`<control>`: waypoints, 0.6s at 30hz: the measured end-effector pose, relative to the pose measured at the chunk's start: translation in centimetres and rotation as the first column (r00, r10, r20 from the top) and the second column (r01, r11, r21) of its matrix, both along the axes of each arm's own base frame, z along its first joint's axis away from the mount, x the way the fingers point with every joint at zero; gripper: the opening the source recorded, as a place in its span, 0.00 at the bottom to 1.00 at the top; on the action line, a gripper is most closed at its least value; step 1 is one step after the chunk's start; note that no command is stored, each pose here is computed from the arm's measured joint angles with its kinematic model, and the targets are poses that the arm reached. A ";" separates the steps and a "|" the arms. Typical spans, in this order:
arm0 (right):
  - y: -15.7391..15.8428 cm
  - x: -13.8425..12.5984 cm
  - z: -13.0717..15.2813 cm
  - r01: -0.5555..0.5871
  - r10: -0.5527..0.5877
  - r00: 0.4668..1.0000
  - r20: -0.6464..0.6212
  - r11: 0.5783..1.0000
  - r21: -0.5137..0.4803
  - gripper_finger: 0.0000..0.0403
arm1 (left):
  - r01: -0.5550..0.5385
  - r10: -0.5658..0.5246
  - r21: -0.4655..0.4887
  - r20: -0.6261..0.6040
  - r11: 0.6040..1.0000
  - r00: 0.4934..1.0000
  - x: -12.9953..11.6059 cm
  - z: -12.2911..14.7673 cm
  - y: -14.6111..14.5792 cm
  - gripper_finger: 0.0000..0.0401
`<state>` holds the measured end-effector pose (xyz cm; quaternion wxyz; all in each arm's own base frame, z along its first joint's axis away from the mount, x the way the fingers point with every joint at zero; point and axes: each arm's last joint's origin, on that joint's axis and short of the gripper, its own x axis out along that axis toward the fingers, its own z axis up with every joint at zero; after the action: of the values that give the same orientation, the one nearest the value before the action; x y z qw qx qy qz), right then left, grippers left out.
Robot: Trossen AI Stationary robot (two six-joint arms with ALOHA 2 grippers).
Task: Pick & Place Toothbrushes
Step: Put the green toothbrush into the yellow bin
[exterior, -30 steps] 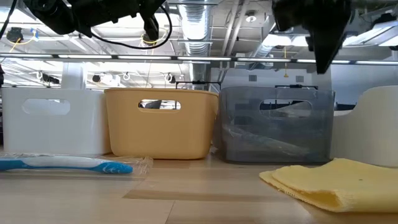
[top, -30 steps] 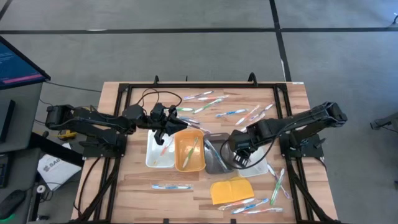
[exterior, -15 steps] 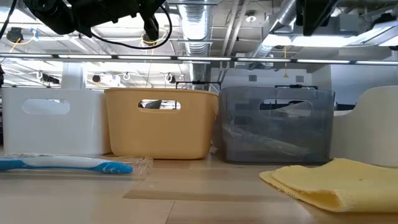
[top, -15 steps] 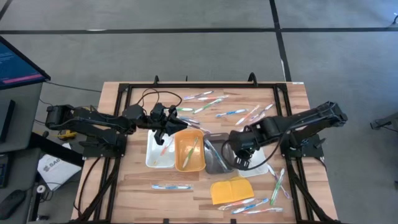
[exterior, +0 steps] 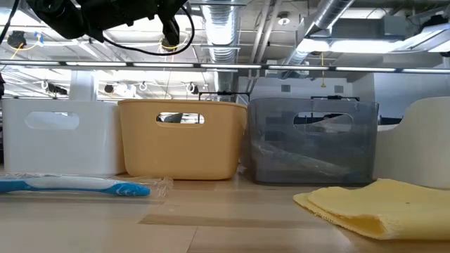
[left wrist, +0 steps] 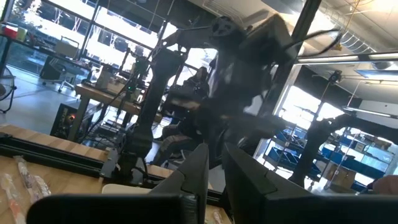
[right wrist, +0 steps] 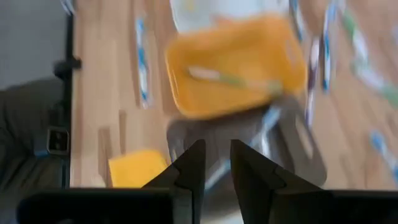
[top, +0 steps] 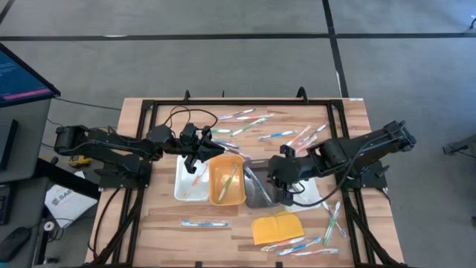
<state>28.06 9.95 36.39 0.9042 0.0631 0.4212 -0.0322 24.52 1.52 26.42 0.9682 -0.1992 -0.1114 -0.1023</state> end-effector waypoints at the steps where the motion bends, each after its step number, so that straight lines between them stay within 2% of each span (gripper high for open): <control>1: 0.2 0.1 0.3 -0.021 0.021 0.999 0.027 1.000 -0.007 0.17 | 0.000 0.000 0.000 0.000 1.000 1.000 0.0 0.0 0.0 0.11; 9: 0.3 0.5 2.5 -0.110 0.118 0.972 0.205 0.993 -0.051 0.13 | 0.000 0.000 0.000 0.000 1.000 1.000 0.0 0.0 0.0 0.11; 18: -0.4 -1.3 4.8 -0.156 0.186 0.918 0.351 0.981 -0.111 0.07 | 0.000 0.000 0.000 -0.001 1.000 1.000 0.0 0.0 0.0 0.11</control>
<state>26.73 9.52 41.23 0.9671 -0.0059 0.2509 0.0420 24.52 1.51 26.41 0.9682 -0.1993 -0.1108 -0.1024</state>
